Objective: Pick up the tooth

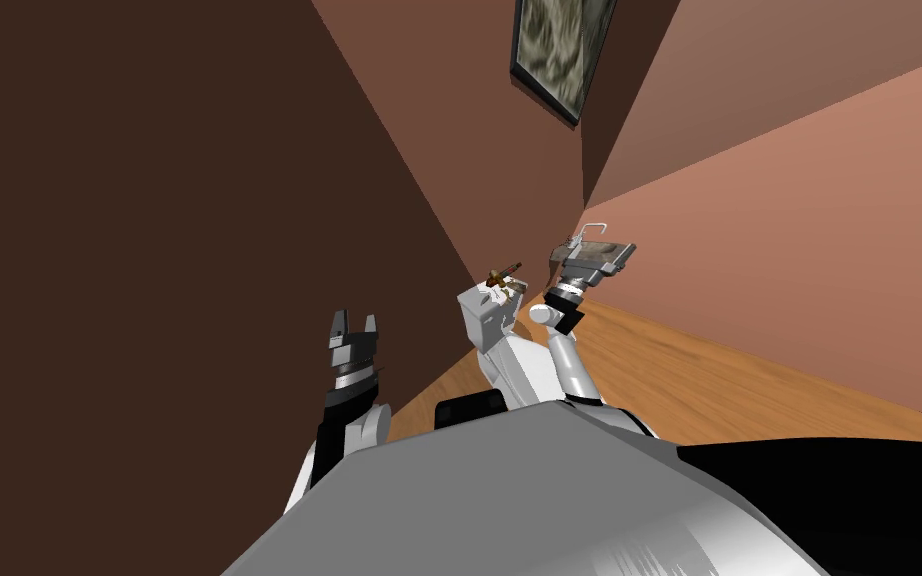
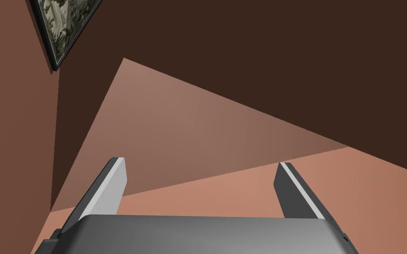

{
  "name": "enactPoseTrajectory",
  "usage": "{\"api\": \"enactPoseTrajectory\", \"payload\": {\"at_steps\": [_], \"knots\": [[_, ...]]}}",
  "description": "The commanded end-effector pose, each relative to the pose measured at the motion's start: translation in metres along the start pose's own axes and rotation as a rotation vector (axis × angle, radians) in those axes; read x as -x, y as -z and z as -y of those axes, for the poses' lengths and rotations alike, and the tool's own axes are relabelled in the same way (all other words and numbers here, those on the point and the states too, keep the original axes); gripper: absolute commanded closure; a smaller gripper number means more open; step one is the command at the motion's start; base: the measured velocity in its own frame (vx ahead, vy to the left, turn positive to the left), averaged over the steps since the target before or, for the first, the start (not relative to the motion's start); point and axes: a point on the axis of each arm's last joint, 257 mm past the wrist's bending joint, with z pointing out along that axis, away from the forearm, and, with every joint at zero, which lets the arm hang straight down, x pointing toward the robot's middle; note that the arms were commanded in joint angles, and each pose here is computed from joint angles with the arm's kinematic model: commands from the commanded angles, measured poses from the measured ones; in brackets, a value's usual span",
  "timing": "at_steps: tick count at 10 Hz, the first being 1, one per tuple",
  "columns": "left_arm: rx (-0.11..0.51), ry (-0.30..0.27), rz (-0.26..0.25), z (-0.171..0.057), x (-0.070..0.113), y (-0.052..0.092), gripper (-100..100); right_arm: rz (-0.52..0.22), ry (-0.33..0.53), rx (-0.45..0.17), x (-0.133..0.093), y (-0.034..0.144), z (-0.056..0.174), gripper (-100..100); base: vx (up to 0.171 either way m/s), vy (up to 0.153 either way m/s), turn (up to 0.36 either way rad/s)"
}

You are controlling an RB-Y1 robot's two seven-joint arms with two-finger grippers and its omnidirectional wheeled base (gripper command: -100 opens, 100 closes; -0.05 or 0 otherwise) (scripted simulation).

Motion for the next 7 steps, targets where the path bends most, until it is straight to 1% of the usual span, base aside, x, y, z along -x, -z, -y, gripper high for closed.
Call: {"api": "enactPoseTrajectory", "payload": {"at_steps": [1,4,5,6,7], "knots": [[0.0,0.0,0.0,0.0,0.0,0.0,0,0.042,-0.026,0.033,0.009,-0.002,-0.003,-100,0.025,0.008,0.03],[0.0,0.0,0.0,0.0,0.0,0.0,0,0.138,-0.08,0.104,0.028,-0.006,-0.005,-100,0.029,0.006,0.033],[0.0,0.0,0.0,0.0,0.0,0.0,0,0.152,-0.091,0.104,0.031,-0.005,-0.005,-100,0.012,0.003,0.014],[0.0,0.0,0.0,0.0,0.0,0.0,0,0.191,-0.11,0.131,0.039,-0.006,-0.005,-100,0.018,0.002,0.039],[0.0,0.0,0.0,0.0,0.0,0.0,0,0.199,-0.116,0.131,0.041,-0.006,-0.005,-100,0.01,0.002,0.015]]}}
